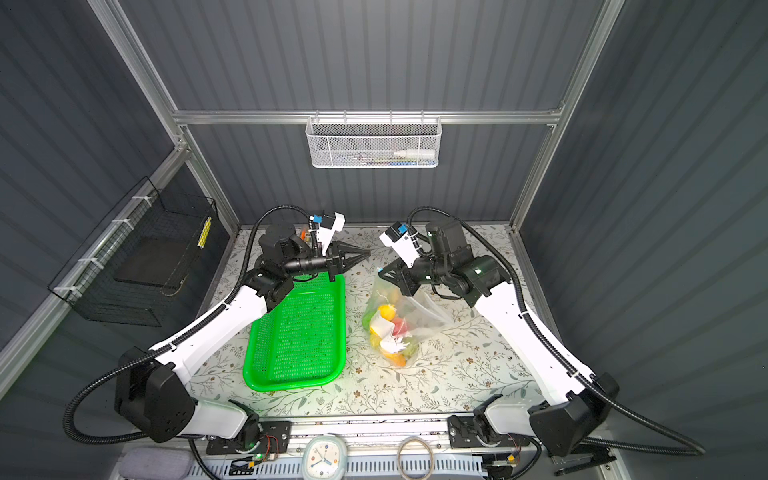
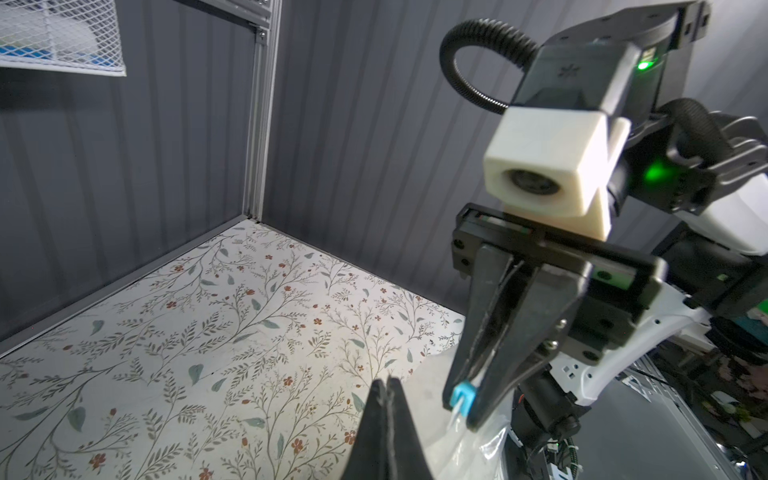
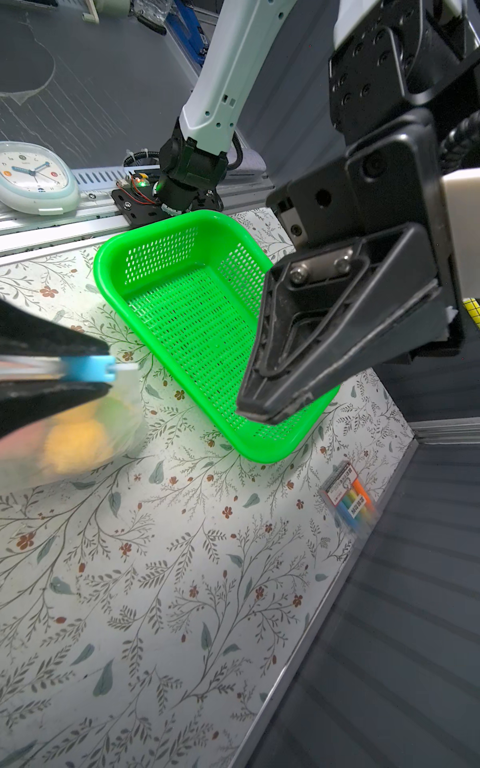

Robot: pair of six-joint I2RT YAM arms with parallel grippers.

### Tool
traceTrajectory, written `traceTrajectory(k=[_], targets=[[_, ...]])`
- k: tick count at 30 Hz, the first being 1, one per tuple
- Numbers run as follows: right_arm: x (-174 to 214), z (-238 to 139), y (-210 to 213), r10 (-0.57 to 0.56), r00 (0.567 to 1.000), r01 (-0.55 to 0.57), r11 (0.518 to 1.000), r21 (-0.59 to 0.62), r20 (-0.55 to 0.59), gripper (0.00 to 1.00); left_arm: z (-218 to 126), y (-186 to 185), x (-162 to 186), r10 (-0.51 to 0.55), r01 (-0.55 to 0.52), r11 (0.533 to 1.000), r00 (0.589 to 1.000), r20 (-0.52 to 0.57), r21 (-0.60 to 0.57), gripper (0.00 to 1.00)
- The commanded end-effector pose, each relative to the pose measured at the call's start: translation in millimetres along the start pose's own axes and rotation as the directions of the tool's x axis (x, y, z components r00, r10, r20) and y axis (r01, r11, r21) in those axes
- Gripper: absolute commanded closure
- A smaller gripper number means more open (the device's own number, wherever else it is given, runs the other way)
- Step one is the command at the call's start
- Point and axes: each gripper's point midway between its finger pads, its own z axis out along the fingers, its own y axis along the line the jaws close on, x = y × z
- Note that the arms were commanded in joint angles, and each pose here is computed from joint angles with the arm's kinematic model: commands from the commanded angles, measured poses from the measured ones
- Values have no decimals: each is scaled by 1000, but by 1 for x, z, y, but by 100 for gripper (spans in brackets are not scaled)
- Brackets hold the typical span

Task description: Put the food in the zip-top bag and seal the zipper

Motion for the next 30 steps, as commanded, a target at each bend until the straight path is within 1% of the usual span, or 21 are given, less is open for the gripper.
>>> traceTrajectory(k=[1,4,7,9,13,17,18,19,21,23,26,28,30], targets=[[-9,-6,4,-44,998,44,999,1,36,96,2,-14,-2,0,0,994,1000,1,112,87],[-14,-6,1,-55,998,55,998,6,36,96,4,-18,9,-19,24,989,999,-37,147,65],[-19,-6,0,-60,998,60,998,1,28,96,3,-20,24,-24,37,987,996,-82,155,50],[-21,-6,0,-66,997,66,998,-2,28,96,3,-22,31,-22,38,986,995,-102,159,45],[-26,-8,0,-78,996,78,997,3,32,96,6,-25,39,-1,24,983,992,-127,180,39],[-28,-8,3,-73,997,74,997,-14,35,96,16,-27,48,1,39,972,986,-167,232,35],[-28,-7,3,-70,997,71,997,-17,31,96,20,-28,51,-2,47,968,984,-178,246,30],[-28,-7,2,-66,997,67,998,-18,28,96,24,-29,53,-1,50,965,982,-188,257,29],[-27,-5,2,-60,998,60,998,-23,24,96,31,-31,55,13,40,964,980,-200,262,29],[-27,-4,2,-55,998,56,998,-28,23,96,34,-31,54,24,28,965,980,-197,259,35],[-25,-3,3,-52,999,52,998,-30,18,96,36,-27,48,36,7,972,983,-180,233,48],[-24,-4,3,-53,998,53,998,-30,16,96,36,-23,43,51,-18,980,985,-163,200,59],[-22,-4,3,-51,999,52,998,-30,13,96,35,-22,38,70,-44,983,987,-143,176,65]])
